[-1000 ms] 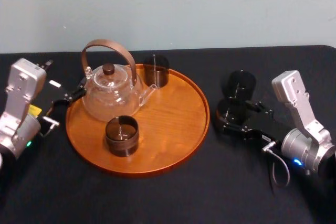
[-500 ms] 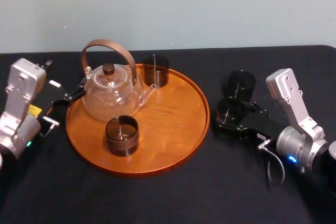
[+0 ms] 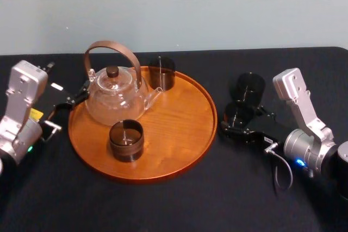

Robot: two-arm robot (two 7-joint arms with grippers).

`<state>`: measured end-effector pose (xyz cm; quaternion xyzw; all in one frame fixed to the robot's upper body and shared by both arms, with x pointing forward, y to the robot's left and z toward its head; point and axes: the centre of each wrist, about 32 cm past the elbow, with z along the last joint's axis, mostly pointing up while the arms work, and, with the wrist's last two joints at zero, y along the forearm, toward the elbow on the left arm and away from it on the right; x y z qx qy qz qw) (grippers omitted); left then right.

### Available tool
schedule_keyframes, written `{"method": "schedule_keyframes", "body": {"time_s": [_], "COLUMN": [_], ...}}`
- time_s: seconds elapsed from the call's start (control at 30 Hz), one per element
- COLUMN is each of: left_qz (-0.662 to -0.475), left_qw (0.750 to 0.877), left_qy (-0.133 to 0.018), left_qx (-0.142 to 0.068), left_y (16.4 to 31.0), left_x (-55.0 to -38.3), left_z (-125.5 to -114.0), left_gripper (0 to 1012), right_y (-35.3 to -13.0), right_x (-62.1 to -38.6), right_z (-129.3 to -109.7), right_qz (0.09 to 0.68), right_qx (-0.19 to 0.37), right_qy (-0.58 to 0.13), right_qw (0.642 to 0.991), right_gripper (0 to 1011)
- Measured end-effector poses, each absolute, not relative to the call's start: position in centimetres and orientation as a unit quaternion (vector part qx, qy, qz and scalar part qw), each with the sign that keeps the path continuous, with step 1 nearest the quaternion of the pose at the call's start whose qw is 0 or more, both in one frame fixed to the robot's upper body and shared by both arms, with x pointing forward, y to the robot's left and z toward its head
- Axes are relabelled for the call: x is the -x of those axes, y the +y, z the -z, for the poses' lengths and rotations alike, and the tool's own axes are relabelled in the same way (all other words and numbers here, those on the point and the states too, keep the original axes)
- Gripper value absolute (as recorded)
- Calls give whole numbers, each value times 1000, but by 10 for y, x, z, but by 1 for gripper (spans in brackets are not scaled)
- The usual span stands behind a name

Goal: Pick up the glass from the table and place it on the tray.

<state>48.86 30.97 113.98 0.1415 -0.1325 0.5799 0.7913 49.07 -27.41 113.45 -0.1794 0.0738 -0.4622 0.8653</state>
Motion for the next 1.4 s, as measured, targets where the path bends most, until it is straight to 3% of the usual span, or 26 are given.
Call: {"method": "schedule_keyframes", "body": {"time_s": [0.33,0.5,1.4], "left_qz": [-580,-580,-580], "left_qw": [791,791,791], "left_qy": [-132,-132,-132], "left_qx": [-141,-142,-141], "left_y": [310,310,310], "left_x": [-489,-489,-489], "left_z": [-1140,-1140,-1140], "left_gripper": [1001,1001,1001], "right_y": [-274,-274,-274], "right_x": [-491,-491,-486], "right_z": [-1135,-1135,-1142], "right_qz": [463,462,450], "right_qx": [179,179,171], "right_qy": [73,72,62], "right_qw": [865,865,874], "right_gripper": [1002,905,903]}}
